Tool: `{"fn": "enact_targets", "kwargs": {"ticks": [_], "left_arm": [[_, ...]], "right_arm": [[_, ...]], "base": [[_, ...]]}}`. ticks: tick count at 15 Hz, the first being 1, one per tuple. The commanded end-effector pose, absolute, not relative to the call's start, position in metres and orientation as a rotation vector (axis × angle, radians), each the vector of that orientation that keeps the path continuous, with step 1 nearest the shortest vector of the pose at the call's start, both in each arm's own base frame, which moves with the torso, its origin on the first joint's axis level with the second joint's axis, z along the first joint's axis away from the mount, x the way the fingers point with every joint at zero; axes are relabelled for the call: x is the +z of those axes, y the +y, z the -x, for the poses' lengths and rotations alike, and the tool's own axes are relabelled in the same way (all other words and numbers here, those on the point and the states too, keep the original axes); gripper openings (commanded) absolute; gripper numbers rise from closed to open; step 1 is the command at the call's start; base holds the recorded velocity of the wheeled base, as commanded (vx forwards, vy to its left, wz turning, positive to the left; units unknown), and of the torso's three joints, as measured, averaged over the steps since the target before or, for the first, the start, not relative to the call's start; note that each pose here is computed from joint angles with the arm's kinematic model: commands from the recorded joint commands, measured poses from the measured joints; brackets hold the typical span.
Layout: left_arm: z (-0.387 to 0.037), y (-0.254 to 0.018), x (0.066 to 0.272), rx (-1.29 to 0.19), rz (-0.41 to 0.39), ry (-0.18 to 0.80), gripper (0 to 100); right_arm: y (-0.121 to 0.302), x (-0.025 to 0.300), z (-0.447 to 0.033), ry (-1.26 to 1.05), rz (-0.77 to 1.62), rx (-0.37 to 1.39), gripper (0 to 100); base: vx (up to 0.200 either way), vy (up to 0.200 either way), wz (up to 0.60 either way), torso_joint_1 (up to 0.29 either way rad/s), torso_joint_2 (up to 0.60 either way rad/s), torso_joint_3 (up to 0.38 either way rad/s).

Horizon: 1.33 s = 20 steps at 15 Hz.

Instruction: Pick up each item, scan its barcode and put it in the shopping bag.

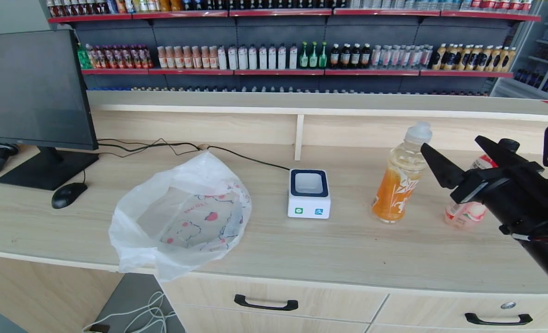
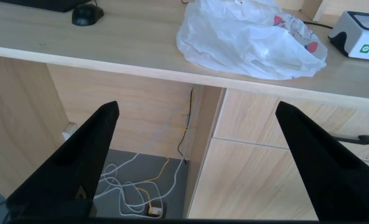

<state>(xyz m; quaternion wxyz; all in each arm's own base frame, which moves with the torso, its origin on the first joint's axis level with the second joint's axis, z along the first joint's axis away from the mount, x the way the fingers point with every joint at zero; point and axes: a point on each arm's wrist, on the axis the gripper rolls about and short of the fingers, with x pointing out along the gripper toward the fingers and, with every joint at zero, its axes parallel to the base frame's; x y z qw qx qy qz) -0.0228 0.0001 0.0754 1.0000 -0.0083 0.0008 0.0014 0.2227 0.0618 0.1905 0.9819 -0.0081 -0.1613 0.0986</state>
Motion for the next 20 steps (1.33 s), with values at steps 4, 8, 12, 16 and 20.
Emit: {"fn": "enact_targets", "kwargs": {"ticks": [4,8,12,16,20], "left_arm": [[0.023,0.000,0.075,0.003,0.017,0.000,100],[0.023,0.000,0.075,0.003,0.017,0.003,100],[0.023,0.000,0.075,0.003,0.017,0.000,100],[0.023,0.000,0.075,0.003,0.017,0.000,100],[0.023,0.000,0.075,0.003,0.017,0.003,100]], "right_arm": [[0.072,0.176,-0.251,-0.279,0.067,0.184,100],[0.073,0.171,-0.257,-0.253,0.050,0.129,100],[0.080,0.163,-0.261,-0.226,0.047,0.131,100],[0.082,0.161,-0.270,-0.219,0.005,0.088,100],[0.081,0.151,-0.271,-0.179,-0.022,0.088,100]], "base": [[0.000,0.000,0.00,0.000,0.00,0.000],[0.000,0.000,0.00,0.000,0.00,0.000],[0.000,0.000,0.00,0.000,0.00,0.000],[0.000,0.000,0.00,0.000,0.00,0.000],[0.000,0.000,0.00,0.000,0.00,0.000]]}}
